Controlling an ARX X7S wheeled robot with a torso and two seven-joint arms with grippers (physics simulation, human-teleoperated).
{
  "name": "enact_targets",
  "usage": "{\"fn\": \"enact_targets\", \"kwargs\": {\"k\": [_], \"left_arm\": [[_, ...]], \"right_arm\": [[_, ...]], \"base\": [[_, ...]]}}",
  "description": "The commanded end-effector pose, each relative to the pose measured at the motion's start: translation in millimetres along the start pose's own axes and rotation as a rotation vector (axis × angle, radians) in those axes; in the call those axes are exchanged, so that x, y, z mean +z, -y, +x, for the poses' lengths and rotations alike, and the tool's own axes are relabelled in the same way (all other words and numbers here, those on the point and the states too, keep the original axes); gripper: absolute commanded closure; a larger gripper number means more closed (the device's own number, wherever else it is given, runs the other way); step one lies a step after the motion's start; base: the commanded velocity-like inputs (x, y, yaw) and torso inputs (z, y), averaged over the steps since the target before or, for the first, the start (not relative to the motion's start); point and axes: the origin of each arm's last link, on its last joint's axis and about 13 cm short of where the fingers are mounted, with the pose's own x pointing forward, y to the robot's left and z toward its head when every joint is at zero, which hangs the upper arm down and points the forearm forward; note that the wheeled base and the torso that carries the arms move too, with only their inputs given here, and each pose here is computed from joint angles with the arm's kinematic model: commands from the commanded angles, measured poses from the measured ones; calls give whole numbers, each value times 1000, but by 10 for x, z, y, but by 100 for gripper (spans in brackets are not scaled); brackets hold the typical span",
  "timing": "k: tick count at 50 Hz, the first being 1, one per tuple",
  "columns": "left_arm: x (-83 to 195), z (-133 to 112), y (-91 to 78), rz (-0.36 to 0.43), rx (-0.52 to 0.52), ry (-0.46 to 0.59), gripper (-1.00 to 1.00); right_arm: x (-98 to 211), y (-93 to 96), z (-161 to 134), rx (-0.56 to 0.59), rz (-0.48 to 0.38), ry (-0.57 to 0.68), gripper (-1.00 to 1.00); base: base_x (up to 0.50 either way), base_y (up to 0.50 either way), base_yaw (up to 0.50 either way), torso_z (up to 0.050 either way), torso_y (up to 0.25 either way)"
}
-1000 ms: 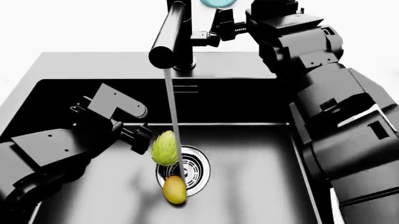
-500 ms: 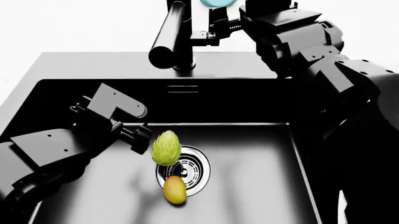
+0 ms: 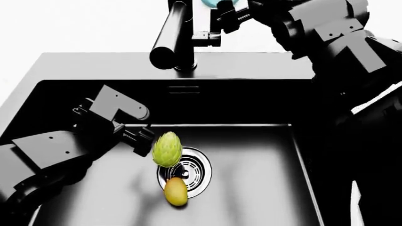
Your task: Pick up the fruits and vegetables and place them in the sink. Turn on the sink faucet to wash them. Then turn the sink off and put them in the tray.
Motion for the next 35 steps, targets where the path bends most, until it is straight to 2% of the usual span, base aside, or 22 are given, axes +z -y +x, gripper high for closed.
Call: {"fn": "enact_targets", "kwargs": {"k": [1,5,11,19,29,35], "left_arm": [[1,2,15,-1,-8,-9,-100],[2,-17,7,-3,-2,-9,-100],[18,-51,1,-3,6,-7,-100],[36,-73,-1,-4,12,-3,-100],[66,-82,22,3,16,2,-100],[62,-87,17,4,18,-4,-100]], "right_arm": [[354,326,-269,141,-106,-95,-100],[521,441,-399,244,-116,-109,-100],[652,540,-757,308,-97,-163,-100],[635,575,-1124,476,-95,-290,-100],[661,456,-1433,596,-202,-439,-100],[530,295,-1499,774,-230,-487,-100]], "base": [[0,0,0,0,0],[0,0,0,0,0],[0,0,0,0,0],[0,0,0,0,0],[0,0,0,0,0],[0,0,0,0,0]]}}
